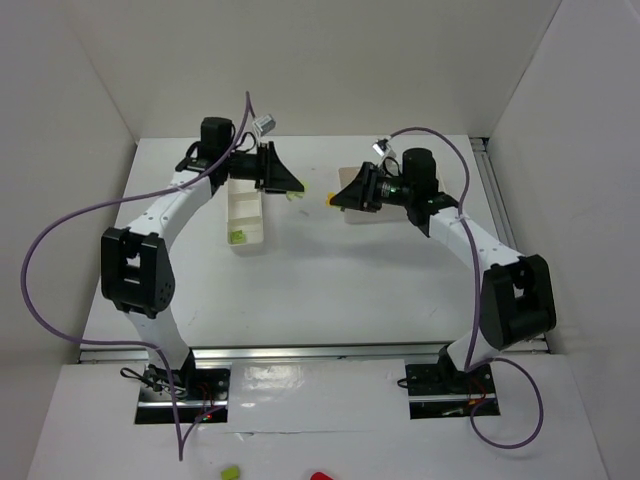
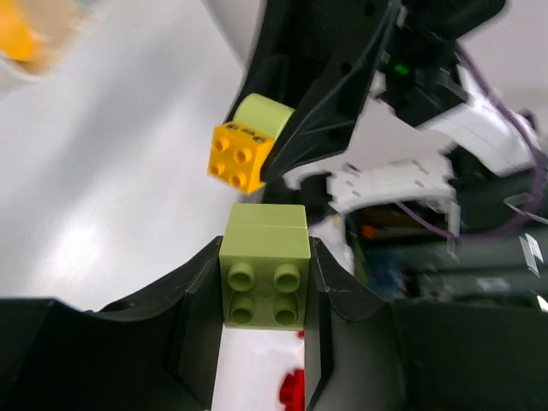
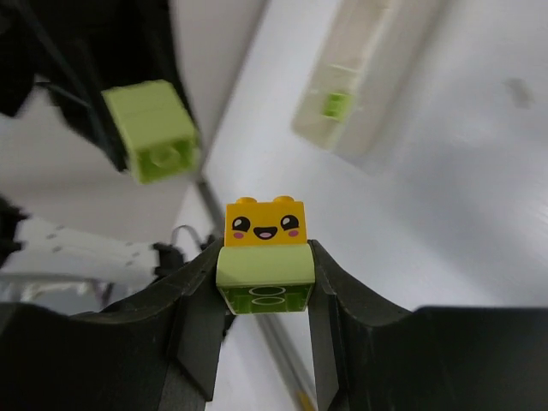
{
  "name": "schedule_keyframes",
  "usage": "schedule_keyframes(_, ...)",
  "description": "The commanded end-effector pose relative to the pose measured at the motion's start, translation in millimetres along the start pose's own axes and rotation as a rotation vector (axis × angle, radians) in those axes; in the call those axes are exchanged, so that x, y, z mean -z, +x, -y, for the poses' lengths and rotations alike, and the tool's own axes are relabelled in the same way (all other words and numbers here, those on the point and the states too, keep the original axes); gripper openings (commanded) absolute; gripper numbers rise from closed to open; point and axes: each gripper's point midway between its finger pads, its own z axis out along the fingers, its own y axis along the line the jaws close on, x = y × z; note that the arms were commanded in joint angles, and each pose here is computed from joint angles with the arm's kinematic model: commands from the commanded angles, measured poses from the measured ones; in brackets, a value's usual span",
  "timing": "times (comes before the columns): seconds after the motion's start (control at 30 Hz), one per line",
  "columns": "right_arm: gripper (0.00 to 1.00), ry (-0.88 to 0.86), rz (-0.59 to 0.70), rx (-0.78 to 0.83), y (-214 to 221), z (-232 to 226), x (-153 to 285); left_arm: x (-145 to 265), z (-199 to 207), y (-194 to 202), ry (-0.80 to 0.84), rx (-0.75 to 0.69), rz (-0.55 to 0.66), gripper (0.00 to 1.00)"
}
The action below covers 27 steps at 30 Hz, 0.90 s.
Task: Sort the legos into containers by color
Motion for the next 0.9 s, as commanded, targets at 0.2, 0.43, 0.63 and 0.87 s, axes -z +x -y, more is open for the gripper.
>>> schedule_keyframes(0.2,0.14,0.57,0.104,0.033,-13.0,73.1,49.0,22.9,-107.8,14.2,-0.808,0.001,-0.05,0.0)
schedule_keyframes(0.43,0.14,0.662,0.105,0.023,-13.5,86.1,57.8,15.4,-135.6,45.8,-1.039,0.0,-0.13,0.0)
schedule_keyframes(0.63,0.14,0.669,0.076,0.022,-8.6,90.7,53.0,-1.5,-185.6,75.4,-1.213,0.011,-0.227,0.0)
schedule_keyframes(0.87,0.14,0.681,0.057,0.028,-3.3,91.3,53.0,-10.4,-207.2,79.1,-1.24,0.021,-0.271,0.83)
